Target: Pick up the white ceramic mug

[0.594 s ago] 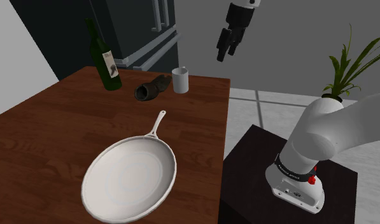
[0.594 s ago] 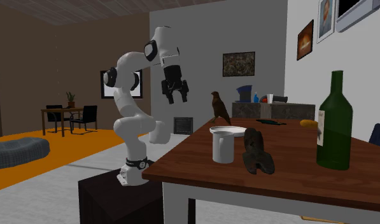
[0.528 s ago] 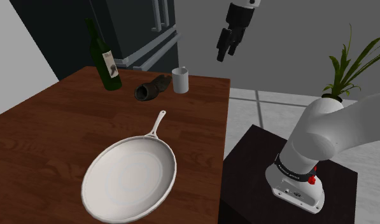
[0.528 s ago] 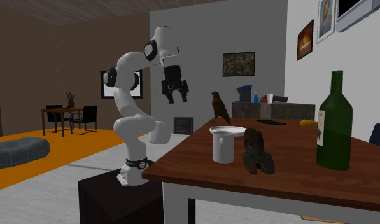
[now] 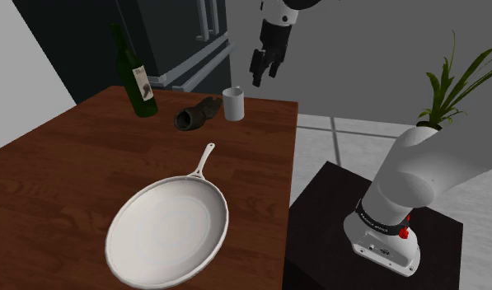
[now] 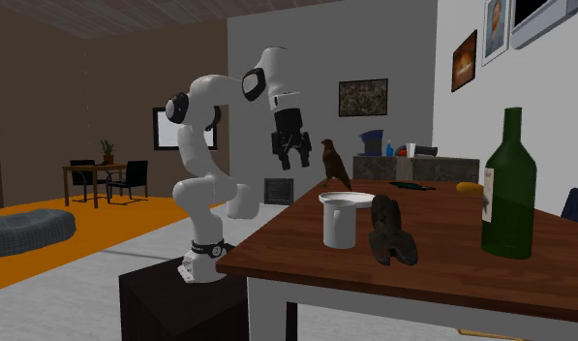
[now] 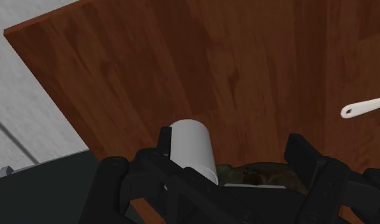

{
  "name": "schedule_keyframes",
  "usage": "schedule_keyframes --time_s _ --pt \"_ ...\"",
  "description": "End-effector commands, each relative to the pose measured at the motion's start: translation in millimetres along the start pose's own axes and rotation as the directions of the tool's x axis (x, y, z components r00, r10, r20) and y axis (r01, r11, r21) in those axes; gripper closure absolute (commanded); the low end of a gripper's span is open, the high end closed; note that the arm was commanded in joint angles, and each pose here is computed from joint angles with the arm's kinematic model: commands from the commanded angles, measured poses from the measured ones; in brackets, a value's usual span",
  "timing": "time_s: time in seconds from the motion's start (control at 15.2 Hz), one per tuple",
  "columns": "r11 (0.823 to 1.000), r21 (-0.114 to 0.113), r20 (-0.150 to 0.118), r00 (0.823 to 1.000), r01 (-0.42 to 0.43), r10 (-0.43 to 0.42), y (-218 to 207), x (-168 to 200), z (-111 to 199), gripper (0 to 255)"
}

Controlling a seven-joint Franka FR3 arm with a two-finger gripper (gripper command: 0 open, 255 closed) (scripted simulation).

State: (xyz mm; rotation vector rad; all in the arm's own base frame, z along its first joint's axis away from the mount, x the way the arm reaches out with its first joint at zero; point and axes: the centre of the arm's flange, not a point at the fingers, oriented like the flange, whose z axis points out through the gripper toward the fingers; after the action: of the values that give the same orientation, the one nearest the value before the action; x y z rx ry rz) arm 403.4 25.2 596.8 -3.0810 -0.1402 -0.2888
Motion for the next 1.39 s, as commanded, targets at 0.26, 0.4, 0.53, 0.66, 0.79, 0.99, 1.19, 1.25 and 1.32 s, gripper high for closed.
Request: schedule_keyframes --time_s 0.26,0.4,0.53,0.66,0.79,0.99,1.19,1.25,1.32 --pt "0.999 -0.034 -0.003 1.0 -0.002 0.001 -15.5 68.3 44.2 0" --pt "0.999 -0.046 -0.003 1.0 -0.002 0.002 -20.0 90.3 58.5 0" --pt "0.998 -0.058 -0.004 1.0 -0.003 0.002 -24.4 112.3 72.8 0" --pt "0.998 -0.069 -0.004 1.0 -0.003 0.003 -28.5 133.9 86.8 0" --pt "0.998 -0.069 -0.004 1.0 -0.003 0.003 -28.1 131.9 97.2 0" --pt "0.998 -0.069 -0.004 1.0 -0.003 0.003 -27.6 128.9 112.7 0" --pt "0.998 -0.069 -0.004 1.0 -0.003 0.003 -27.1 126.3 126.1 0" --pt "0.998 -0.069 -0.004 1.0 -0.003 0.003 -27.1 126.3 126.1 0" --pt "0.998 -0.069 -0.004 1.0 -0.003 0.003 -27.1 126.4 126.1 0"
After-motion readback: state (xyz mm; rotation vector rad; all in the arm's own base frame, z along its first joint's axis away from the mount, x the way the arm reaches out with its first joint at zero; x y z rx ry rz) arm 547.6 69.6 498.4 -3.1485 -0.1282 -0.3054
